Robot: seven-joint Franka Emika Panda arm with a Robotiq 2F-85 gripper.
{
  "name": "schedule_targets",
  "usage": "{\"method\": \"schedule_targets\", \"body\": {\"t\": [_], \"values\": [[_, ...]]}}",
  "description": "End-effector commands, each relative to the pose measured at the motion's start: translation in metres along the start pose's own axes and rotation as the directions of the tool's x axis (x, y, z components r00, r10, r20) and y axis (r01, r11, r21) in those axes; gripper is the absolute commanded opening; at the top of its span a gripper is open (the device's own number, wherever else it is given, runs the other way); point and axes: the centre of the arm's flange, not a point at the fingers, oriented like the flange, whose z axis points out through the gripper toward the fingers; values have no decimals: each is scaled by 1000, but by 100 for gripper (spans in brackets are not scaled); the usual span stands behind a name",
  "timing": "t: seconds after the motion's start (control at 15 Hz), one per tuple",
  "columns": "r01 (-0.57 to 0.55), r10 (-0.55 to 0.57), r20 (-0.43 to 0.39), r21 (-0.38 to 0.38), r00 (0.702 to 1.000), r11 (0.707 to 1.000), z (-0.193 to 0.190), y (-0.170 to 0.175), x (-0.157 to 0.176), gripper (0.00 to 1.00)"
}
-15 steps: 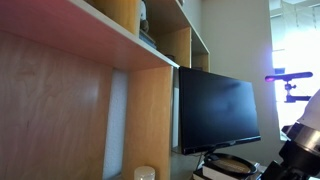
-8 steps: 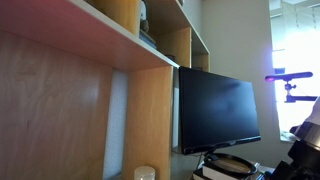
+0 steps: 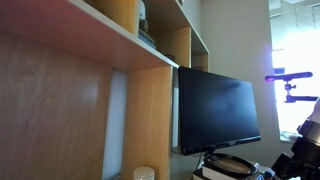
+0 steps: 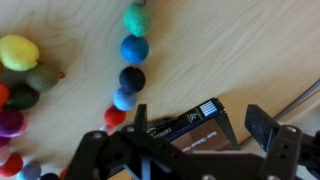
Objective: Pick the string of beads and place it over the computer
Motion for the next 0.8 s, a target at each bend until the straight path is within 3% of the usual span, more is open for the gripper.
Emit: {"method": "schedule_targets", "body": {"t": [0.0, 0.73], "values": [[-42, 42, 3, -38, 999, 998, -4, 8, 6, 100], [-59, 71, 98, -124, 993, 991, 32, 2, 27, 100]]}}
